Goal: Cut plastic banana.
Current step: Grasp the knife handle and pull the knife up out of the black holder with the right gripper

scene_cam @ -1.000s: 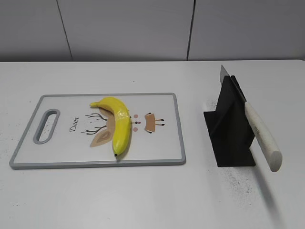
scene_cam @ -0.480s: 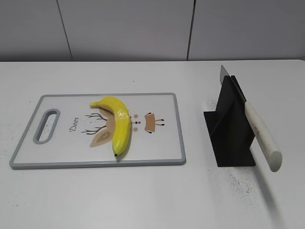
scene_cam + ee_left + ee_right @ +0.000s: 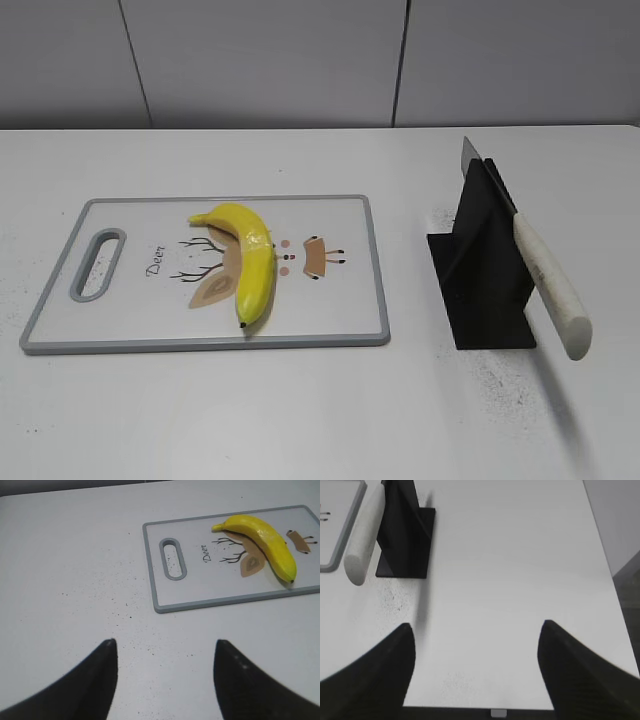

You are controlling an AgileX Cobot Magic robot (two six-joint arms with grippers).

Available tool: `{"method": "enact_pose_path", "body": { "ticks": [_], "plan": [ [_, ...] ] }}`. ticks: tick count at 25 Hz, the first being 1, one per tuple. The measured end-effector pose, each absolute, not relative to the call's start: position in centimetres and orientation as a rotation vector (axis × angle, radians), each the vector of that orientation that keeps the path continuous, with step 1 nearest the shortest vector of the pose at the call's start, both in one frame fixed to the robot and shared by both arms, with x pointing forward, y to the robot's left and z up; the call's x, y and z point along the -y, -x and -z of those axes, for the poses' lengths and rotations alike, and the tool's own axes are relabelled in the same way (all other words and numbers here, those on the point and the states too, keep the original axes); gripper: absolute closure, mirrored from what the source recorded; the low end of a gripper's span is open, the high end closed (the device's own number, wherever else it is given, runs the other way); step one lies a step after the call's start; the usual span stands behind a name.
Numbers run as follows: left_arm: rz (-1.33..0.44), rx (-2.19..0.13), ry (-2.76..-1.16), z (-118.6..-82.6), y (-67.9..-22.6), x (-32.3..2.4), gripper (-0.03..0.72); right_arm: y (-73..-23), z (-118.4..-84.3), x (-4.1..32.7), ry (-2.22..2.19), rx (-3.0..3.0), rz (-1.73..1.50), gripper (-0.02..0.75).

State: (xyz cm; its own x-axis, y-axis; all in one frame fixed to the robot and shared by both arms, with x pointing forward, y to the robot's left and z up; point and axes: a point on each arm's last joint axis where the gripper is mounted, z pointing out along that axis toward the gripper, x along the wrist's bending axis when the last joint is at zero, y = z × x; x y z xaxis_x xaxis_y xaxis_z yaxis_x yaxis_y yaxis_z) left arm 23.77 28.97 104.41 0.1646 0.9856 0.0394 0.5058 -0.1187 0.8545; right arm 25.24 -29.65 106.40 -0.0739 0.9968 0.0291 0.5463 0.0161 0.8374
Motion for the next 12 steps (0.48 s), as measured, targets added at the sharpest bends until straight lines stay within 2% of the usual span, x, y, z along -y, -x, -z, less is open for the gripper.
{"method": "enact_pose_path", "body": {
  "ticks": [12],
  "plan": [
    [-0.85,-1.43,-1.727,-104.4,-23.8,-29.0,0.099,-33.2,-112.0,28.6,-1.786,-1.887,-0.783,0.163]
  ]
}}
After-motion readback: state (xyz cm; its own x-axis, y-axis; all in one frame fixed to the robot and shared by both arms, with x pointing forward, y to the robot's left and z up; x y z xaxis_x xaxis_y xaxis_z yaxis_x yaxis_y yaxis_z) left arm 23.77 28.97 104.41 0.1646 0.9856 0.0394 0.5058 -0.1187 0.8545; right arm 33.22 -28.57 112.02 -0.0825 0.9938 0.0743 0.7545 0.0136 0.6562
